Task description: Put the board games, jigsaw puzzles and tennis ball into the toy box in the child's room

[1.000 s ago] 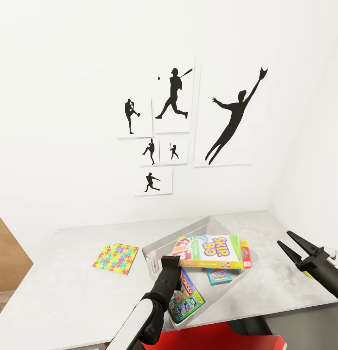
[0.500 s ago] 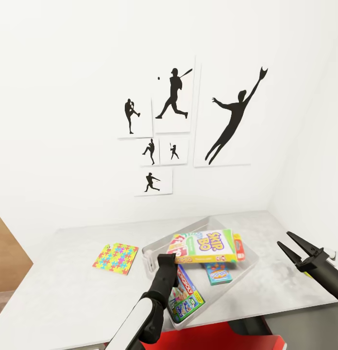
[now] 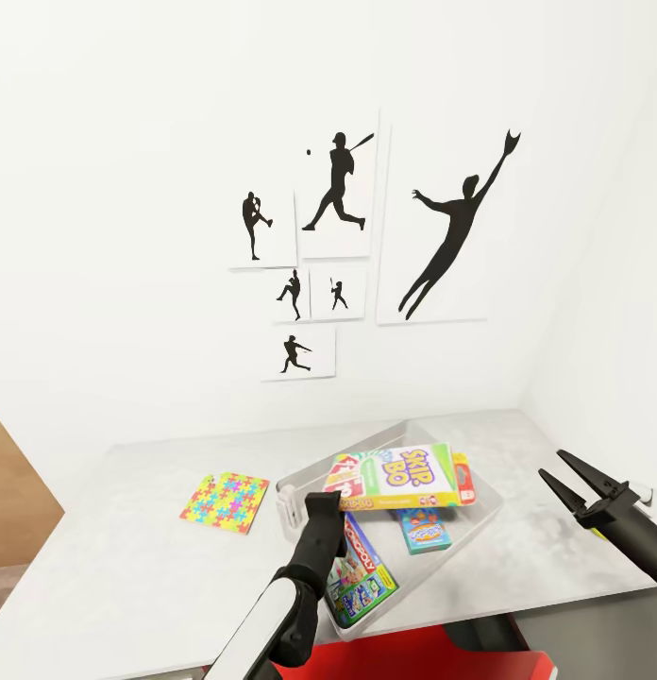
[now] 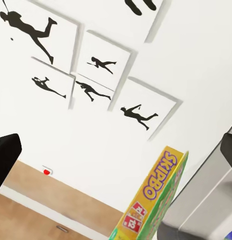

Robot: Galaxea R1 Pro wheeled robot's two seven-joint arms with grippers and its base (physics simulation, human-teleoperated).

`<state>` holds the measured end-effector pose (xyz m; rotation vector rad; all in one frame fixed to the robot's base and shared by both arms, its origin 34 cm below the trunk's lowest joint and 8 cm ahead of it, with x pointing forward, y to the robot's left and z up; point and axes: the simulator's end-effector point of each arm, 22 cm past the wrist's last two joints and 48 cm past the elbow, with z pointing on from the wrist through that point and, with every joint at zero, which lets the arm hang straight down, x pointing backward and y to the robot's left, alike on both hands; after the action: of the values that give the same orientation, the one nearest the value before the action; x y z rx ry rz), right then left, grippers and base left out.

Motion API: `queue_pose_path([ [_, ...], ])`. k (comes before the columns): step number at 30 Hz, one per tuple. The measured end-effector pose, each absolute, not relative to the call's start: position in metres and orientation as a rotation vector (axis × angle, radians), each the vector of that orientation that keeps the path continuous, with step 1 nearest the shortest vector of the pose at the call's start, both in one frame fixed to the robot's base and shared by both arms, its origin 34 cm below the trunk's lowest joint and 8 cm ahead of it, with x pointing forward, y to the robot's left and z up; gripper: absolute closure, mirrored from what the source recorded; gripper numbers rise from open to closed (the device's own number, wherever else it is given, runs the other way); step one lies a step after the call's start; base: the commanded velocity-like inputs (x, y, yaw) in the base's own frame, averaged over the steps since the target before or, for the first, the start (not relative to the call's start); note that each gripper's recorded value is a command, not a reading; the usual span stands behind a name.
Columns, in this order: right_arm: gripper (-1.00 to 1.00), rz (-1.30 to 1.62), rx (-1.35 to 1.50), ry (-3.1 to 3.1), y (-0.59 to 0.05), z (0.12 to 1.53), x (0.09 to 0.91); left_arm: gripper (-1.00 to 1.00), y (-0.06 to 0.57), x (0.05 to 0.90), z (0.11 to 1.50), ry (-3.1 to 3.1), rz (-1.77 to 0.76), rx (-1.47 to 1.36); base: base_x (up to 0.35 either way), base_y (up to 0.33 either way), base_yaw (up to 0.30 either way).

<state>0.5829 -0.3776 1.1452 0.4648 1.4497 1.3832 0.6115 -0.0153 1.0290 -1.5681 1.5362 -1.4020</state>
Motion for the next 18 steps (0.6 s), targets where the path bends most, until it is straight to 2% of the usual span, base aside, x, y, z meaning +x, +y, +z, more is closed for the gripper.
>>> queue_pose_path([
  [18, -1.00, 1.383, 0.465, 1.450, -0.378, 1.145, 0.583, 1.00, -0.020, 0.599, 1.028, 1.525, -1.413, -1.553, 0.000, 0.000, 0.000],
])
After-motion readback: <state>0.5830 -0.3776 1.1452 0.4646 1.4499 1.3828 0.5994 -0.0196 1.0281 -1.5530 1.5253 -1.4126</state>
